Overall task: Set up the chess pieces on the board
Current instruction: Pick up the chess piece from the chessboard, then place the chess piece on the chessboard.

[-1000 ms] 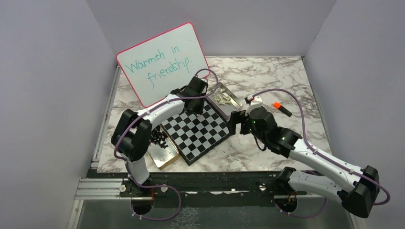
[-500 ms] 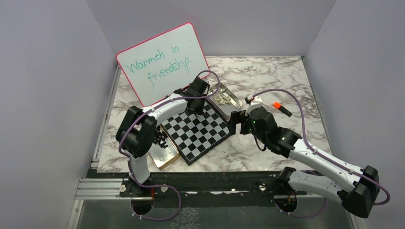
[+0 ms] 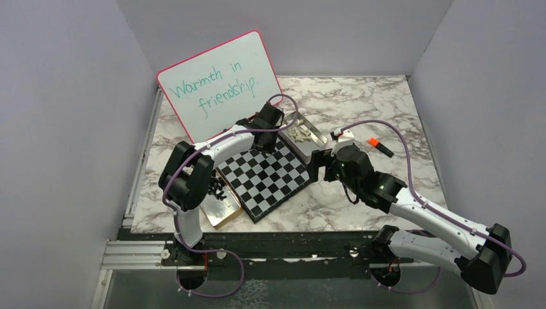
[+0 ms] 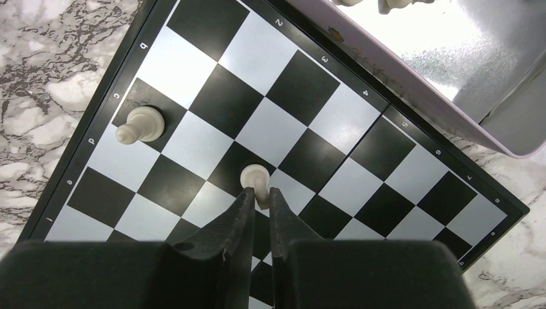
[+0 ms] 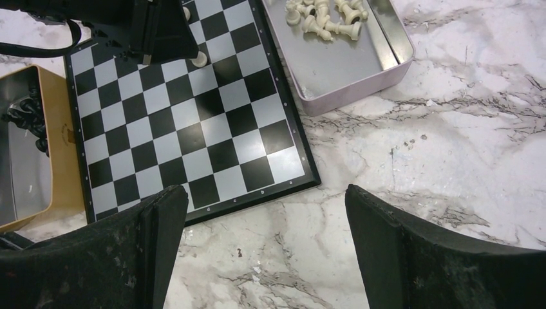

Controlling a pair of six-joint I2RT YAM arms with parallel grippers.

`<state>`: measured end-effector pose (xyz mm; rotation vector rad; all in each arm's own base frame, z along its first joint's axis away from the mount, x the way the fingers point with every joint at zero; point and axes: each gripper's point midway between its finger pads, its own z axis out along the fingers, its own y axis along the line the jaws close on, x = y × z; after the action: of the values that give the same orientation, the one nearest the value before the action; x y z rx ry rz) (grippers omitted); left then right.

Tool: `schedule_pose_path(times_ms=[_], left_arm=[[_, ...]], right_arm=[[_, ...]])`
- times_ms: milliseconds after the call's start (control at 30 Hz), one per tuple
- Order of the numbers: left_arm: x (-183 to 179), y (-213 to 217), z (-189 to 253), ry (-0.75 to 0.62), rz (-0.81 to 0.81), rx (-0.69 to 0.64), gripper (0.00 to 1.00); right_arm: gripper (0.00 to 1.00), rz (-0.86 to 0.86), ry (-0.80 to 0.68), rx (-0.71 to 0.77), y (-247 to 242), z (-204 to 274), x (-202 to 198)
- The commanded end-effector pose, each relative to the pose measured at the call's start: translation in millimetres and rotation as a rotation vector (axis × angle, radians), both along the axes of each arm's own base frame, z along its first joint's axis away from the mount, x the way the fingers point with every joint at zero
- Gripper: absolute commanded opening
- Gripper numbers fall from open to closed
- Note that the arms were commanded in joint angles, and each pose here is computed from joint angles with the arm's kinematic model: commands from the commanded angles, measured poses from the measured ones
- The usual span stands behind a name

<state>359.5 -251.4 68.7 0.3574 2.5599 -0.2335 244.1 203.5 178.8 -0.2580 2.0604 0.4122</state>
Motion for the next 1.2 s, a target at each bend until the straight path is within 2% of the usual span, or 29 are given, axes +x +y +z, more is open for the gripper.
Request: schedule_pose_path(times_ms=[0, 267, 633, 833, 1167], left_arm=[[8, -3, 7, -0.031, -0.007, 0.006, 0.13], [18, -2, 16, -0.068, -0.008, 0.031, 0.07], [62, 6, 41, -0.148, 0.016, 0.049, 0.06], [77, 17, 43, -0.143, 0.027, 0.026, 0.06], [81, 25, 31, -0.115, 0.016, 0.029, 0.06]], right_arm=[[0.98, -0.018, -0.039, 0.006, -3, 6, 4], [0.98, -0.018, -0.039, 0.003, -3, 7, 3], [0.98, -0.022, -0.032, -0.001, -4, 5, 3], [0.98, -0.024, -0.033, -0.003, -4, 6, 3], [0.98, -0.017, -0.026, -0.012, 0, 4, 7]])
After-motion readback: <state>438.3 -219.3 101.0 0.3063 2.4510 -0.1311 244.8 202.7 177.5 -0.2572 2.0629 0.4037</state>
